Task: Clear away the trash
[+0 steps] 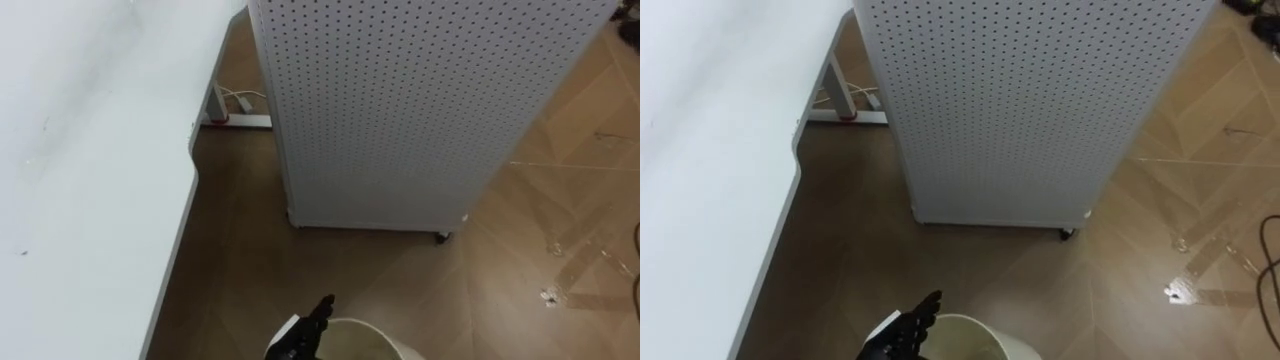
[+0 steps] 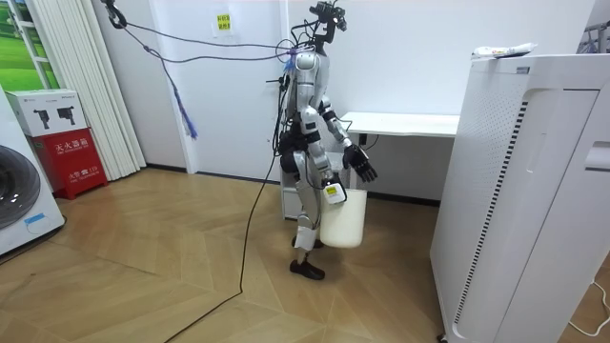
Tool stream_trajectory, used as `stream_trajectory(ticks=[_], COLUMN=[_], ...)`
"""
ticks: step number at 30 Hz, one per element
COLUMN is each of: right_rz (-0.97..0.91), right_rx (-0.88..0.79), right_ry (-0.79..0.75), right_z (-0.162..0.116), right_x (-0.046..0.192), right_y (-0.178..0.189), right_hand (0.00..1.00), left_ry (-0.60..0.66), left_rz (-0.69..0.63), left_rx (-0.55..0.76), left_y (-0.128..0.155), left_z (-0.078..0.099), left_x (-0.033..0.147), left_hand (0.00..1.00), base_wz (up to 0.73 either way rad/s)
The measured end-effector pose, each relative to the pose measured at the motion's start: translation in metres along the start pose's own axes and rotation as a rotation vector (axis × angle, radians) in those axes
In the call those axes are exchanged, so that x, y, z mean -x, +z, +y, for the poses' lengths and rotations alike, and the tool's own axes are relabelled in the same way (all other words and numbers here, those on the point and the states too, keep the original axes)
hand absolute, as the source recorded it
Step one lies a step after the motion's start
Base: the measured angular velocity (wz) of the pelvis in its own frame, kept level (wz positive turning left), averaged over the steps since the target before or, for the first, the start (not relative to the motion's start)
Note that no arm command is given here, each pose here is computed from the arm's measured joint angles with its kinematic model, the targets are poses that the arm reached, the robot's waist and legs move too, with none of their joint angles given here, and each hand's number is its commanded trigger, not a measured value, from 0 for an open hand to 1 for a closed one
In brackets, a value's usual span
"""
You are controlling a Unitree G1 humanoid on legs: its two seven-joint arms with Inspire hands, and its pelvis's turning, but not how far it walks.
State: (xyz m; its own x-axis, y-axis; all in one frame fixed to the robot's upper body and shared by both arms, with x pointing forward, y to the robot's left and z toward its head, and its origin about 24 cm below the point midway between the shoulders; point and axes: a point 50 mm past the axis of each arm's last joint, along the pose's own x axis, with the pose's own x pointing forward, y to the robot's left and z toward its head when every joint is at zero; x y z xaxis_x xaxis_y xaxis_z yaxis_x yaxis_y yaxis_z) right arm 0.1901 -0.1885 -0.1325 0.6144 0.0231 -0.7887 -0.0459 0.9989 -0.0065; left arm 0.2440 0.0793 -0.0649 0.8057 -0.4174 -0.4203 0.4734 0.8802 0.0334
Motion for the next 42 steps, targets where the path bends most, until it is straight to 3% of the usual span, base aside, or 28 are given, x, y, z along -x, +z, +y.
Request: stream_trajectory(ticks=[3, 9, 17, 23, 27, 33, 38, 42], right_rz=[-0.001, 0.02, 0.007, 0.034, 0.054, 0.052, 0.057, 0.07], right_rx=[-0.008, -0.042, -0.03, -0.037, -0.04, -0.024, 0.006, 0.049], right_ry=[-0.01, -0.059, -0.059, -0.025, -0.015, 0.008, 0.036, 0.031], right_z=[-0.004, -0.024, -0.028, -0.026, -0.026, -0.025, -0.025, -0.03], right_x=[0.003, 0.014, 0.024, 0.028, 0.03, 0.03, 0.03, 0.031], right_y=[-0.007, -0.03, -0.043, -0.055, -0.062, -0.061, -0.06, -0.061], right_hand=[1.0, 1.0, 1.0, 1.0, 1.0, 1.0, 1.0, 1.0], left_ry=[0.027, 0.125, 0.28, 0.444, 0.506, 0.596, 0.682, 0.677], left_rz=[-0.079, -0.338, -0.553, -0.633, -0.686, -0.814, -0.821, -0.854], left_rx=[-0.072, -0.354, -0.517, -0.574, -0.648, -0.647, -0.677, -0.698], left_y=[0.013, 0.057, 0.091, 0.107, 0.116, 0.134, 0.134, 0.135], left_z=[0.002, 0.005, 0.019, 0.04, 0.043, 0.048, 0.06, 0.058], left_x=[0.003, 0.021, 0.045, 0.057, 0.064, 0.08, 0.086, 0.088], left_hand=[0.0, 0.0, 0.0, 0.0, 0.0, 0.0, 0.0, 0.0], base_wz=[0.0, 0.0, -0.1, -0.56, -0.21, -0.24, -0.55, -0.37])
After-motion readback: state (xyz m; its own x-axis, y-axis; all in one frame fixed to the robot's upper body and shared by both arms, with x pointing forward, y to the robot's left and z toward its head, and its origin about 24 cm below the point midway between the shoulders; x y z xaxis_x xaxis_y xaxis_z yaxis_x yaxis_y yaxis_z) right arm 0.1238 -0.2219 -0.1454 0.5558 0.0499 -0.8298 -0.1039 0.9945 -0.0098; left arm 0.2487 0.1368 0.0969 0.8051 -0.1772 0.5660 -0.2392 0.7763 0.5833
